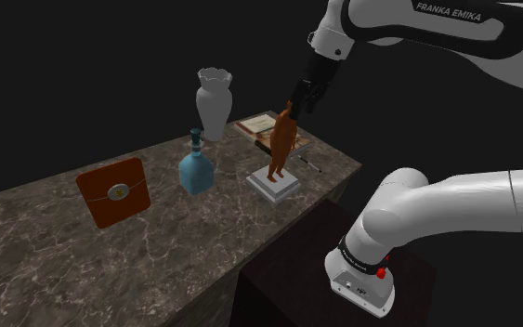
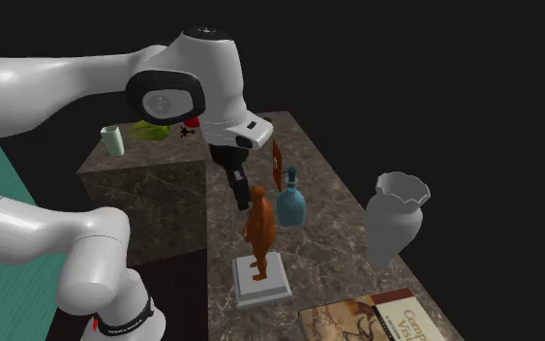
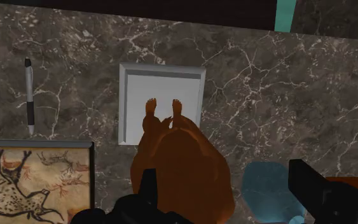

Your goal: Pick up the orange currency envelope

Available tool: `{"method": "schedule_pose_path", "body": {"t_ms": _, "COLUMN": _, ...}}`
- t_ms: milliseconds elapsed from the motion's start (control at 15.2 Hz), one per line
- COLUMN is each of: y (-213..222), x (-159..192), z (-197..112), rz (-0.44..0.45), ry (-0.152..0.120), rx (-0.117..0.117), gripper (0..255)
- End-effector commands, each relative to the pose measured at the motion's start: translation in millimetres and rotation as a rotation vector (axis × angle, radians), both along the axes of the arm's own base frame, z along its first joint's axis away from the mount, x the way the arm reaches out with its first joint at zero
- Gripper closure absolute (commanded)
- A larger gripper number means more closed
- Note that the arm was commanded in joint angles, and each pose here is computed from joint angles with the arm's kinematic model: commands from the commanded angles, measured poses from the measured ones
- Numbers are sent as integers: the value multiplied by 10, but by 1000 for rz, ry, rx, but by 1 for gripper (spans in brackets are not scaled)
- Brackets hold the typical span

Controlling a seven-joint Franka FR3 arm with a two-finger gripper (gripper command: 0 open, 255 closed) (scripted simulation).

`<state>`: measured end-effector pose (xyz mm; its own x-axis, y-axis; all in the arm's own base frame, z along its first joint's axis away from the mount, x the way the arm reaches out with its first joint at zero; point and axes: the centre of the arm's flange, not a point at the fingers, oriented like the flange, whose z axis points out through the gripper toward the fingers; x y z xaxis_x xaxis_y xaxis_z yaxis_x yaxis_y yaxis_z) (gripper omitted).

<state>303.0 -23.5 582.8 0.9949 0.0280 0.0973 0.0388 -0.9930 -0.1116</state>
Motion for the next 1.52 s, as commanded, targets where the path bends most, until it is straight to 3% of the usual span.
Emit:
{"method": "schedule_pose_path", "body": {"t_ms": 0, "y": 0, "x": 0, "z": 0, "rz": 0, "ry": 0, "rx": 0, "gripper": 0}}
{"method": "schedule_pose_path", "body": {"t_ms": 792, "y": 797, "x": 1412, "z": -294, "rz": 448, "ry": 5, "rx": -35, "gripper": 0}}
{"method": "schedule_pose_path", "body": {"t_ms": 1452, "y": 1871, "x": 2228, "z": -572, "rz": 821, "ry": 9, "rx": -65, "gripper": 0}}
